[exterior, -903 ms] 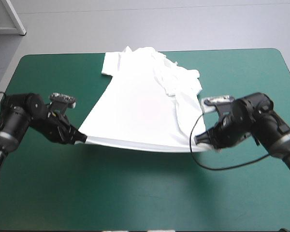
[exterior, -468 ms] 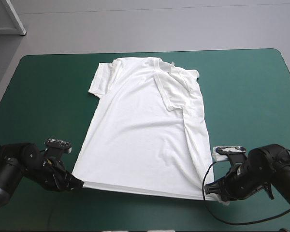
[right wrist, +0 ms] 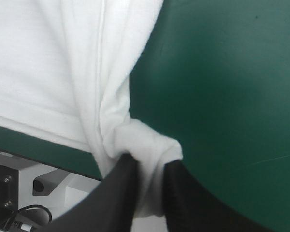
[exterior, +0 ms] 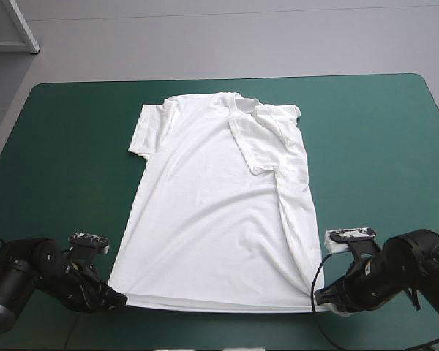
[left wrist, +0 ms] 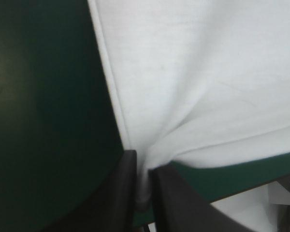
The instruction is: Fold the cloth
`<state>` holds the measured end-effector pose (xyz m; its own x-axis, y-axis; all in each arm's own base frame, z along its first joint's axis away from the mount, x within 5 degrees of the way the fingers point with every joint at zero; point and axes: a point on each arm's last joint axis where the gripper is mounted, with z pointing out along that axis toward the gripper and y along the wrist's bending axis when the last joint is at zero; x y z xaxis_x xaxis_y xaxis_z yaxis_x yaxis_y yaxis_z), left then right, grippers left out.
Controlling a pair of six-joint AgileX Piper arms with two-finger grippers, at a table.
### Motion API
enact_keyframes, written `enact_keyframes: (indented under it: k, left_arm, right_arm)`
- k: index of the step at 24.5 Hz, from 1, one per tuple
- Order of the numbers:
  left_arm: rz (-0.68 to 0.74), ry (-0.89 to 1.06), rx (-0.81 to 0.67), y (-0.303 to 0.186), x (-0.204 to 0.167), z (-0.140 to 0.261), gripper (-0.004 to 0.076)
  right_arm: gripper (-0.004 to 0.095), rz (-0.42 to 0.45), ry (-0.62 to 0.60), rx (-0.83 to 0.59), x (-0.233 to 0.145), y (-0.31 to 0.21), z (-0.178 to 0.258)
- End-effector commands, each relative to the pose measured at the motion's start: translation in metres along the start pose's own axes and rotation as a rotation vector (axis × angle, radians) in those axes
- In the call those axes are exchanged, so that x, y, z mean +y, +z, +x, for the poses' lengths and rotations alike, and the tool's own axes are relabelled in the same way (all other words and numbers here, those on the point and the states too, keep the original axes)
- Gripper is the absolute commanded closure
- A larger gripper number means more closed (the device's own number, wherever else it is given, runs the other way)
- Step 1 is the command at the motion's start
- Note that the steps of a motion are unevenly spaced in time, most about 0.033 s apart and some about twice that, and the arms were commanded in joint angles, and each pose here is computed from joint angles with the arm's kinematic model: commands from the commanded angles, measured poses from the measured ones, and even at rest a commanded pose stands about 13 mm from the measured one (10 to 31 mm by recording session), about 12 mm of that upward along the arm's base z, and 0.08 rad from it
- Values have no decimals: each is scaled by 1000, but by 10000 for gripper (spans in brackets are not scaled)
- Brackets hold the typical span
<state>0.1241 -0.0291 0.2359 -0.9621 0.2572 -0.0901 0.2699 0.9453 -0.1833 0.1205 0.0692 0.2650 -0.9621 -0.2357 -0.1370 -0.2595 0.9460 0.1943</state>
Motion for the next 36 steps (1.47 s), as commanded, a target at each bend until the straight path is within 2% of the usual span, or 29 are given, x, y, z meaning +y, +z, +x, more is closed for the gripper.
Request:
enact_keyframes:
  k: [1,3,4,6,10,14,20,24,25,27,30,32,36]
  left_arm:
    - [50,6,21,-6,-6,2,463]
    - [48,7,6,-7,-6,1,322]
    - [45,8,-9,-9,-6,-1,285]
    - [31,14,-69,-16,-6,-8,250]
    - [5,31,-212,-45,-9,-26,252]
    - [-8,41,-319,-83,-15,-37,252]
    - [-26,30,-304,-97,-16,-36,252]
    - [2,-35,-221,-73,-13,-29,252]
    - [12,-54,-163,-58,-11,-23,252]
    - [25,-85,-60,-30,-8,-10,252]
    - [32,-118,-5,-3,-4,1,253]
    - [37,-141,20,13,-2,5,288]
    - [64,-157,44,28,2,-12,325]
  right_arm:
    - [410,-5,-29,-39,2,-7,-2]
    - [211,-7,-30,-93,3,-10,-8]
    - [143,-12,-24,-123,4,-13,-11]
    - [86,-15,-15,-204,5,-21,-19]
    - [89,-11,-15,-356,9,-47,-35]
    - [101,6,-14,-450,13,-77,-43]
    - [131,54,-9,-405,11,-93,-38]
    - [199,44,1,-320,12,-88,-33]
    - [230,14,-21,-311,15,-88,-33]
    - [269,10,-42,-307,16,-87,-34]
    - [282,12,-43,-300,16,-86,-35]
    - [283,12,-43,-299,16,-85,-35]
    - [282,17,-49,-299,15,-85,-35]
